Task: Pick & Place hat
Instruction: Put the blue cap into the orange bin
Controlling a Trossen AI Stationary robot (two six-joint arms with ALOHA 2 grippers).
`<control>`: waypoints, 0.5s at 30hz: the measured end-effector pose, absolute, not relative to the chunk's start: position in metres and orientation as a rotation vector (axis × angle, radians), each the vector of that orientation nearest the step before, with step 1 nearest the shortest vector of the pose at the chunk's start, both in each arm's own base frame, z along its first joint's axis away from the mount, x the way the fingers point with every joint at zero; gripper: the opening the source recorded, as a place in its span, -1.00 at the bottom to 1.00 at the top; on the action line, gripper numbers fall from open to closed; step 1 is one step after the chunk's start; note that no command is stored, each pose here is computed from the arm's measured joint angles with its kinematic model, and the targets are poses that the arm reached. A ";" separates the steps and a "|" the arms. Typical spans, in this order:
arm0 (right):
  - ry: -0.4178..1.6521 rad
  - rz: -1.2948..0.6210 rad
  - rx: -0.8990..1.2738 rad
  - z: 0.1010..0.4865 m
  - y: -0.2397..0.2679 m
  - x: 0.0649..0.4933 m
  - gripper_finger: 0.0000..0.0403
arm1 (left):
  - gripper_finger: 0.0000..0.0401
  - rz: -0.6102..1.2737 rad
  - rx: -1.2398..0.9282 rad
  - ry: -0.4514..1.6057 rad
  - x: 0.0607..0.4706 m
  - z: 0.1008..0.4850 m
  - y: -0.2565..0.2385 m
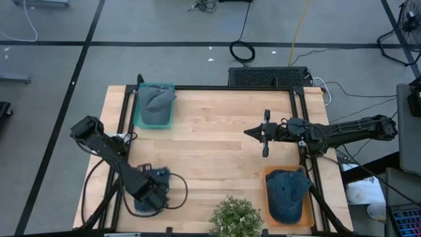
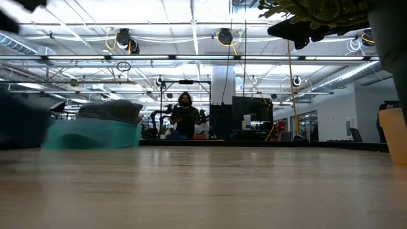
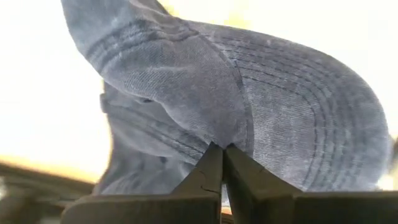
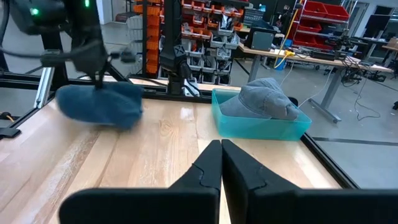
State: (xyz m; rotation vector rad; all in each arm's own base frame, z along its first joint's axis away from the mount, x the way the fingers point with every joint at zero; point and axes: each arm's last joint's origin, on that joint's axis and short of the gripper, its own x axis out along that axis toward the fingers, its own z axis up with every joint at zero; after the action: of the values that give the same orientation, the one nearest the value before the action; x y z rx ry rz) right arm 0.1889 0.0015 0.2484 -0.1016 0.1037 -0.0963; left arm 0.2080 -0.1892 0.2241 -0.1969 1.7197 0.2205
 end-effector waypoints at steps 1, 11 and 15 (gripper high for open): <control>0.104 -0.096 -0.102 0.248 0.002 0.189 -1.00 | -0.98 0.243 -0.146 1.708 0.209 0.230 -0.185; 0.097 -0.097 -0.101 0.247 0.002 0.194 -1.00 | -0.99 0.377 0.513 1.440 0.228 0.270 -0.147; -0.005 -0.141 -0.063 0.250 0.000 0.205 -1.00 | -0.99 0.375 0.825 1.365 0.240 0.274 -0.131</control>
State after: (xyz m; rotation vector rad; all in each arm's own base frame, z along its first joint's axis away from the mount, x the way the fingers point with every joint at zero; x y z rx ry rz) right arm 0.2051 0.0003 0.2503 -0.0627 -0.0049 -0.1413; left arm 0.2401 -0.1307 0.2735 0.8251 1.3654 0.3752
